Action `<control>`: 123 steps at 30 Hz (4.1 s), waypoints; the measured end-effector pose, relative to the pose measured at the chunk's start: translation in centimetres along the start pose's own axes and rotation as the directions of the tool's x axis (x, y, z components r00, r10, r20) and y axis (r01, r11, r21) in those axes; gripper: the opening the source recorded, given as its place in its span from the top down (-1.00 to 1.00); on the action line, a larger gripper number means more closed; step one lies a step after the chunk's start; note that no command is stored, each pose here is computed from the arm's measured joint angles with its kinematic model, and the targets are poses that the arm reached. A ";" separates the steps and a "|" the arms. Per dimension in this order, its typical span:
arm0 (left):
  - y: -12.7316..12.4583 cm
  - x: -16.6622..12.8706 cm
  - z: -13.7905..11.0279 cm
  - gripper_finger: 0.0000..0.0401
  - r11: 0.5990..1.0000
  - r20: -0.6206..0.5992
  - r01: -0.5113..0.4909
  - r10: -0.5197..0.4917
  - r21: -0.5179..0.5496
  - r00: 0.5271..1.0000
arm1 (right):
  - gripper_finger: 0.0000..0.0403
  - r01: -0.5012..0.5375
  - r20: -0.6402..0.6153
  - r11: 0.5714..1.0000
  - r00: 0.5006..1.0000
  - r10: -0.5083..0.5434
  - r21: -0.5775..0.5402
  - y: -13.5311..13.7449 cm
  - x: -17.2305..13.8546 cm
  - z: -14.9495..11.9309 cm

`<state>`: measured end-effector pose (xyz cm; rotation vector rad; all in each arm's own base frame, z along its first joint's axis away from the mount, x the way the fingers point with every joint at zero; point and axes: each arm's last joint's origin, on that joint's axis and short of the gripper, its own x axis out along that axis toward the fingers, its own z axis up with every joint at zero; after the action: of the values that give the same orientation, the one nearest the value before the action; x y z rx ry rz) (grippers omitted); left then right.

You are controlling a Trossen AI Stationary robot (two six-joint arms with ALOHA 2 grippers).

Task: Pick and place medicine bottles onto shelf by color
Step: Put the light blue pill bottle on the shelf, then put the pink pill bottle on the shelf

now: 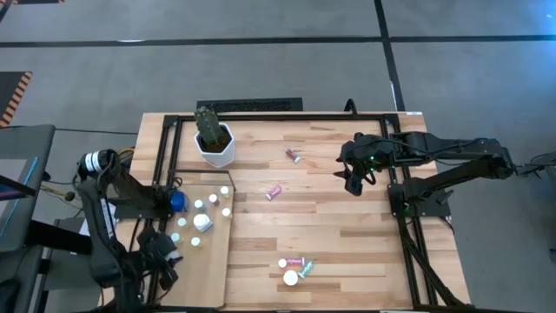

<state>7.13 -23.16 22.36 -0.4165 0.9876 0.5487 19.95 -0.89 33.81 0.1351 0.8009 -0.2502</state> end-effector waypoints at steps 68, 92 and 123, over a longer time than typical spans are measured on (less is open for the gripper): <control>-8.6 14.9 32.3 0.22 0.981 -0.175 0.015 0.020 0.194 0.984 | -0.19 0.000 0.000 1.000 1.000 0.000 0.000 0.0 0.0 0.0; -3.7 15.6 34.3 0.22 0.827 -0.268 -0.034 0.220 0.561 0.938 | -0.19 -0.039 0.172 0.999 0.985 0.033 0.035 0.3 -0.2 1.7; 3.9 1.2 35.3 0.23 0.934 0.013 -0.166 0.171 0.316 0.985 | -0.19 -0.103 -0.108 0.984 0.990 0.088 -0.146 3.0 12.2 2.7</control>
<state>28.76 0.03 38.33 -0.0483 1.1107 0.5303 30.76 -0.66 26.88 0.0434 0.9081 -0.0917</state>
